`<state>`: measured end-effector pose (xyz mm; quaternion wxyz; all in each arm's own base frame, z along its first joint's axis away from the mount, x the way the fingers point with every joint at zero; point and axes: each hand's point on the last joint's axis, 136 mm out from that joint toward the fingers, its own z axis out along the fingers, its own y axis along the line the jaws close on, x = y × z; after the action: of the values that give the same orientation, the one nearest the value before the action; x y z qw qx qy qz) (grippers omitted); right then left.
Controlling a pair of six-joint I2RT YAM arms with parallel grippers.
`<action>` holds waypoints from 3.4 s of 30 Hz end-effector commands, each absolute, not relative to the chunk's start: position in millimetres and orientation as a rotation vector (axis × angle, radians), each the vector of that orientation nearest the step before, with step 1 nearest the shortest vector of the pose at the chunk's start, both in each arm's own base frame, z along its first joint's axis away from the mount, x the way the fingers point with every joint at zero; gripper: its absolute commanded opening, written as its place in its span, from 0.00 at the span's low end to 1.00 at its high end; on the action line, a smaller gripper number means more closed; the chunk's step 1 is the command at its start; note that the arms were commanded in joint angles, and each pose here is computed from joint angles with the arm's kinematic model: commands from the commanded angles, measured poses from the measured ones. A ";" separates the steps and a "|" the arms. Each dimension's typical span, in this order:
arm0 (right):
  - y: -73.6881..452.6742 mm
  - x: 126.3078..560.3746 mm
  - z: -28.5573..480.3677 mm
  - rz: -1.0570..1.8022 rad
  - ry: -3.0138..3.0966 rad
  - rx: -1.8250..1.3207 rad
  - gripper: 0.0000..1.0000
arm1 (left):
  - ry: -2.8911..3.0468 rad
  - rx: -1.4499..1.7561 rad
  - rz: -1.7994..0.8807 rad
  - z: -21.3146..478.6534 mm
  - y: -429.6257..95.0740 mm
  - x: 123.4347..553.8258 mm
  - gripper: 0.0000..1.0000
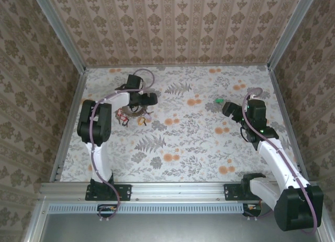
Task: Put the keys on the keyring
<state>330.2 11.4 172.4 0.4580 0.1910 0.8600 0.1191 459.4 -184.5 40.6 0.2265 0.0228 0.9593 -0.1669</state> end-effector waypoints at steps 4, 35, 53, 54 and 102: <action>11.3 332.1 174.0 0.296 2.145 0.514 1.00 | 2.712 0.174 -0.579 34.1 -226.7 434.2 1.00; 169.6 318.0 91.8 0.570 2.642 -0.167 0.55 | 2.809 0.173 -1.174 136.9 -215.0 220.7 1.00; 224.2 235.9 32.2 0.824 2.856 -0.300 0.34 | 2.295 0.255 -0.571 123.6 -186.3 323.9 1.00; 228.1 234.2 32.2 0.860 2.853 -0.262 0.34 | 2.260 0.302 -0.584 125.6 -195.1 318.8 1.00; 238.0 251.2 25.0 1.222 2.586 1.442 0.02 | 1.915 0.604 -0.724 173.8 -225.6 257.9 1.00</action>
<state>248.8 237.5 21.5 -0.0333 0.4324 0.8168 0.3805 265.8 -220.9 161.5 0.4670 0.2164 0.8067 -0.2905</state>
